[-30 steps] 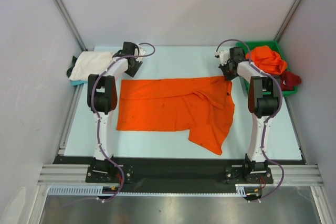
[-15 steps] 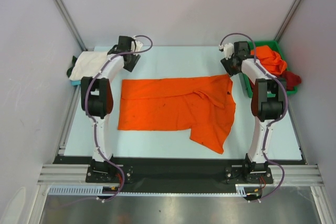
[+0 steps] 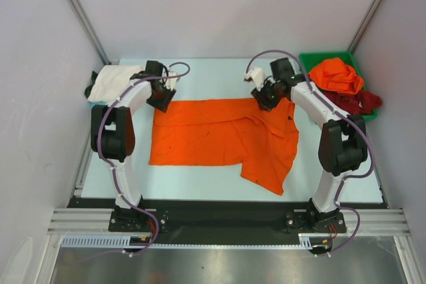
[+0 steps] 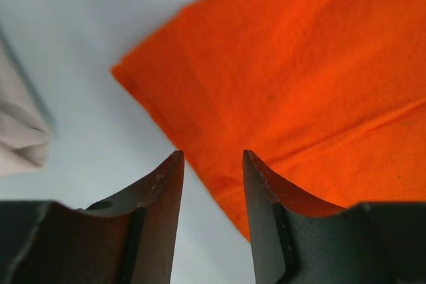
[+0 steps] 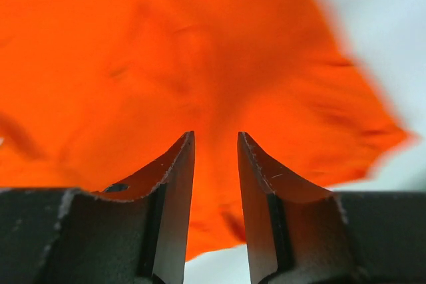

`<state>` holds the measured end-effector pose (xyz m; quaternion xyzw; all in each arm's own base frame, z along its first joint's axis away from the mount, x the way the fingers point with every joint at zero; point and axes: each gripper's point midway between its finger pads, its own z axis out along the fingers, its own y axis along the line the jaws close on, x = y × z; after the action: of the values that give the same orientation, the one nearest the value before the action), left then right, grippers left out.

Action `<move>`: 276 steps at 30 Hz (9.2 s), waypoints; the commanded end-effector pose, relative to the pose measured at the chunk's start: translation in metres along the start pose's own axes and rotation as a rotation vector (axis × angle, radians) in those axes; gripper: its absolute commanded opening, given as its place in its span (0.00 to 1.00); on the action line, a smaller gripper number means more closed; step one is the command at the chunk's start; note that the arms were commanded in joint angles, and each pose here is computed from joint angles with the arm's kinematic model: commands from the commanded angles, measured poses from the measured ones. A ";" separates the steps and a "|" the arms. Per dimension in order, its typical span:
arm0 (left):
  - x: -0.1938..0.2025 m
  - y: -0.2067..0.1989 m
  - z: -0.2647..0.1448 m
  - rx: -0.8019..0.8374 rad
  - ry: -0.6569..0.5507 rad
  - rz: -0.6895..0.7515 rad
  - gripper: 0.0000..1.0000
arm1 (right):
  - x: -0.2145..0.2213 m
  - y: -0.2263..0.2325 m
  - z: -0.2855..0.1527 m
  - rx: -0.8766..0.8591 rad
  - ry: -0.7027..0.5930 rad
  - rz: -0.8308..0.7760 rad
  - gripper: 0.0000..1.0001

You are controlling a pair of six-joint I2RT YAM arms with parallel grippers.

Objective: Fold and stack the t-shirts
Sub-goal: Fold the tshirt

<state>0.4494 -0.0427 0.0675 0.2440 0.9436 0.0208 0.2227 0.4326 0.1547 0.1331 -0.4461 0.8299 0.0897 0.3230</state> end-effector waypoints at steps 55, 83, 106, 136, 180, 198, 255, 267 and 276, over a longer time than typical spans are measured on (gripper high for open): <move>0.029 -0.019 0.018 0.056 0.061 -0.071 0.42 | 0.015 0.063 0.035 -0.152 0.106 -0.026 0.00; -0.017 0.048 -0.002 -0.102 -0.006 -0.102 0.61 | 0.003 -0.060 0.018 0.079 -0.005 0.213 0.41; -0.021 0.054 0.059 0.047 0.034 -0.193 0.46 | 0.046 -0.122 0.013 0.151 0.077 0.304 0.42; -0.016 0.060 0.071 0.027 0.054 -0.188 0.01 | 0.082 -0.131 0.066 0.188 0.188 0.307 0.47; -0.108 0.135 0.077 -0.206 -0.188 -0.126 0.00 | 0.104 -0.189 0.113 0.294 0.182 0.307 0.08; -0.160 0.066 -0.080 -0.221 -0.388 -0.080 0.74 | -0.011 -0.122 -0.042 0.167 -0.130 0.185 0.54; 0.063 -0.032 -0.059 0.180 -0.047 -0.294 0.72 | 0.186 0.198 -0.032 -0.357 0.207 -0.521 0.14; 0.105 -0.038 -0.035 0.310 0.075 -0.476 0.63 | 0.181 0.198 -0.040 -0.358 0.203 -0.519 0.00; 0.115 -0.022 -0.027 0.292 0.099 -0.518 0.60 | 0.177 0.198 -0.038 -0.353 0.193 -0.504 0.00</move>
<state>0.3255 -0.0027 0.0330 0.0259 0.9816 -0.1446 0.1217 0.1830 0.1278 0.0179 -0.6951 0.6929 0.1060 0.1596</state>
